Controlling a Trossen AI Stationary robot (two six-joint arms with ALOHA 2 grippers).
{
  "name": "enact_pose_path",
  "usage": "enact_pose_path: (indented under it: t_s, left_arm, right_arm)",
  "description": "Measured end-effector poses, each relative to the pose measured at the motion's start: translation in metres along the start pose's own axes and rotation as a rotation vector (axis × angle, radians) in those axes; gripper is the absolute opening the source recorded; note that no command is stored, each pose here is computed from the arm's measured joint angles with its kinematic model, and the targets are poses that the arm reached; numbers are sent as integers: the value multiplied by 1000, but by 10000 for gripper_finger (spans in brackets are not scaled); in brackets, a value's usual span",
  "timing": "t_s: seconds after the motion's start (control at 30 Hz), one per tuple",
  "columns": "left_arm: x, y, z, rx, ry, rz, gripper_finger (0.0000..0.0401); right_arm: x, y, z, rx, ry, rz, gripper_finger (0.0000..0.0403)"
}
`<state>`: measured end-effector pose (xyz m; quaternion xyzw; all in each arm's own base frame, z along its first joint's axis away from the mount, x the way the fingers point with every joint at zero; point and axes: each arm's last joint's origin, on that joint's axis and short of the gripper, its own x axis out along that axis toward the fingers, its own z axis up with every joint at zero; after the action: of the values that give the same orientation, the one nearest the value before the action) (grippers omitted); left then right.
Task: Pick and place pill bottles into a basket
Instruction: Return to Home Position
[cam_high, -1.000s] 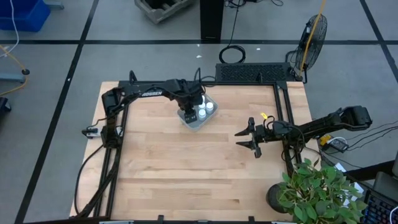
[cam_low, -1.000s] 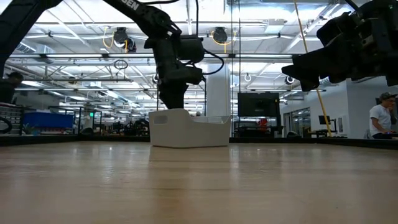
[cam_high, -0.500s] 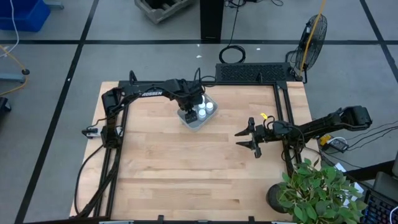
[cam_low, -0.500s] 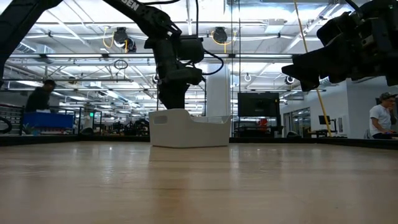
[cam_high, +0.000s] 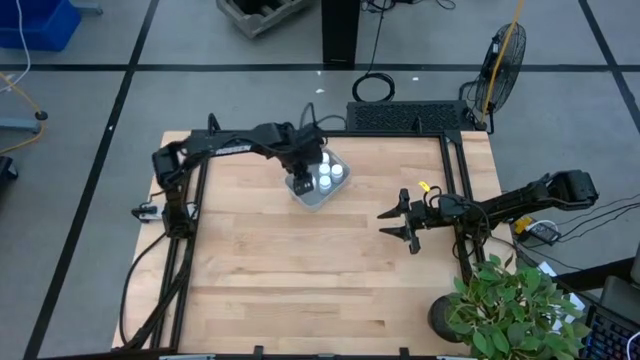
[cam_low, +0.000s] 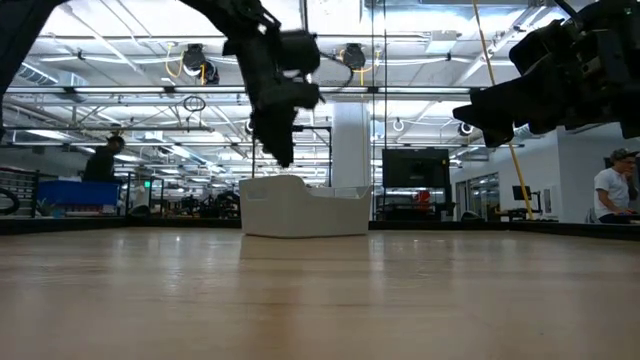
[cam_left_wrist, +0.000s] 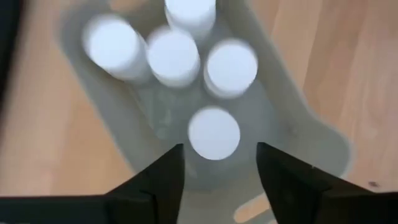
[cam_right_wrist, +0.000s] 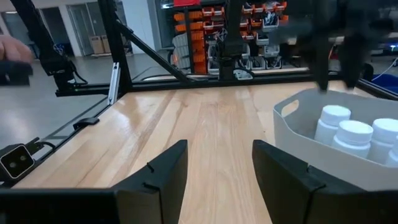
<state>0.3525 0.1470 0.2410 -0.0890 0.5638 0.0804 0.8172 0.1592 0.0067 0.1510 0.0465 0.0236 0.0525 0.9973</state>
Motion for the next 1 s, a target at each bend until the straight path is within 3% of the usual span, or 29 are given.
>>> enact_pose_path:
  t_s: [0.2, 0.27, 0.33, 0.67, 0.83, 1.0]
  left_arm:
    - [-44, -6, -9, 13, -94, 27, 91]
    - [-51, -8, -17, -2, -132, 20, 35]
    - [-53, -14, -27, -16, -197, -13, 12]
    - [-50, -59, -107, 87, -610, -73, 30]
    - [-43, -64, -154, 131, -754, -80, 30]
    - [-37, -69, -194, 73, -915, -90, 31]
  right_arm:
    - [0, 0, -1, 1, 12, -1, 171]
    - [0, 0, -1, 1, 12, -1, 171]
    - [0, 0, -1, 1, 12, -1, 171]
    - [0, 0, -1, 1, 8, -1, 171]
    - [0, 0, -1, 0, 5, -1, 171]
    - [0, 0, 0, 0, 5, 0, 171]
